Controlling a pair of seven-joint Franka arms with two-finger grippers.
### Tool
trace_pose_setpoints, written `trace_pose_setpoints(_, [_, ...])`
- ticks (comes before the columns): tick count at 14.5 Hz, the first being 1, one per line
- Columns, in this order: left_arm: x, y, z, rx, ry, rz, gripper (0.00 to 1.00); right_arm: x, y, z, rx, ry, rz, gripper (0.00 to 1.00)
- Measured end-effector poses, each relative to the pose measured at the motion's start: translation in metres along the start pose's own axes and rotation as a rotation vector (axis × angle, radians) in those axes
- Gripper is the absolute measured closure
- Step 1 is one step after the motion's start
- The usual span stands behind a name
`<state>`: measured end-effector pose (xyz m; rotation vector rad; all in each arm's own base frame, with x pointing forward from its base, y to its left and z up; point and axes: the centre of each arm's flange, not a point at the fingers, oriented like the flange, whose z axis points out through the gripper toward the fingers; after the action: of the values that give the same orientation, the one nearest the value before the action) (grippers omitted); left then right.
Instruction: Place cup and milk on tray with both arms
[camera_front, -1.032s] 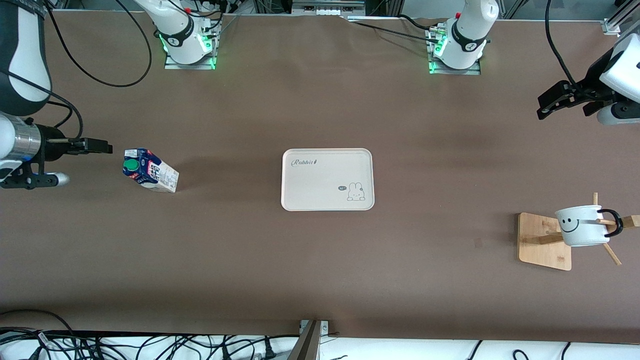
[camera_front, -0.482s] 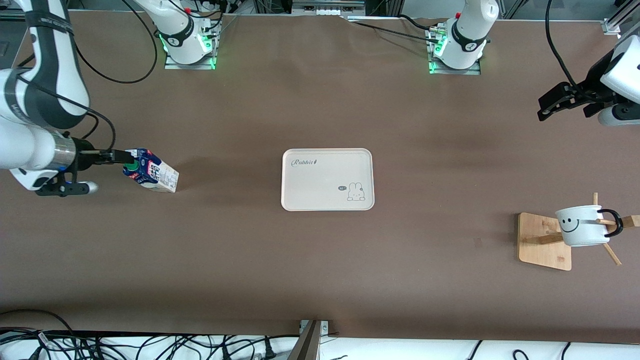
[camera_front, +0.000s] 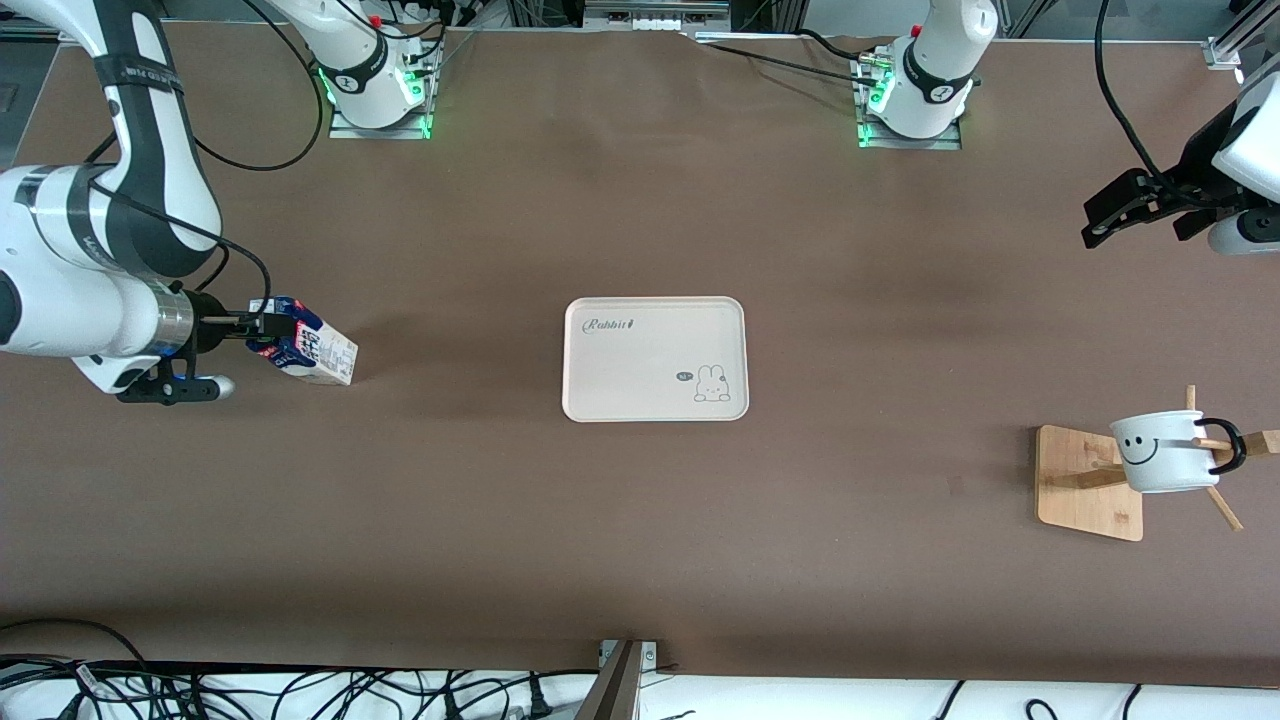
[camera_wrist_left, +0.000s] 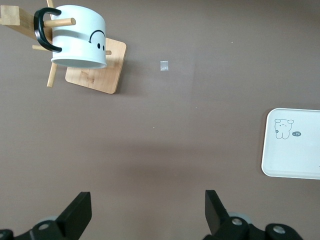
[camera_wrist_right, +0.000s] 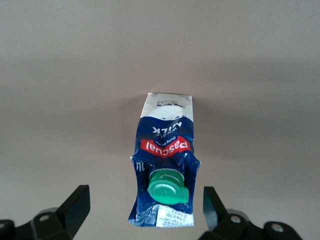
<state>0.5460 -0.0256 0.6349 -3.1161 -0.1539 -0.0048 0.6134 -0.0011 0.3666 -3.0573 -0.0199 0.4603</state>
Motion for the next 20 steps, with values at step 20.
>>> trace_pose_setpoints(20, [0.017, -0.032, 0.021, 0.047, 0.074, -0.003, 0.0, -0.01, 0.022, 0.037, 0.007, -0.105, 0.039, 0.0])
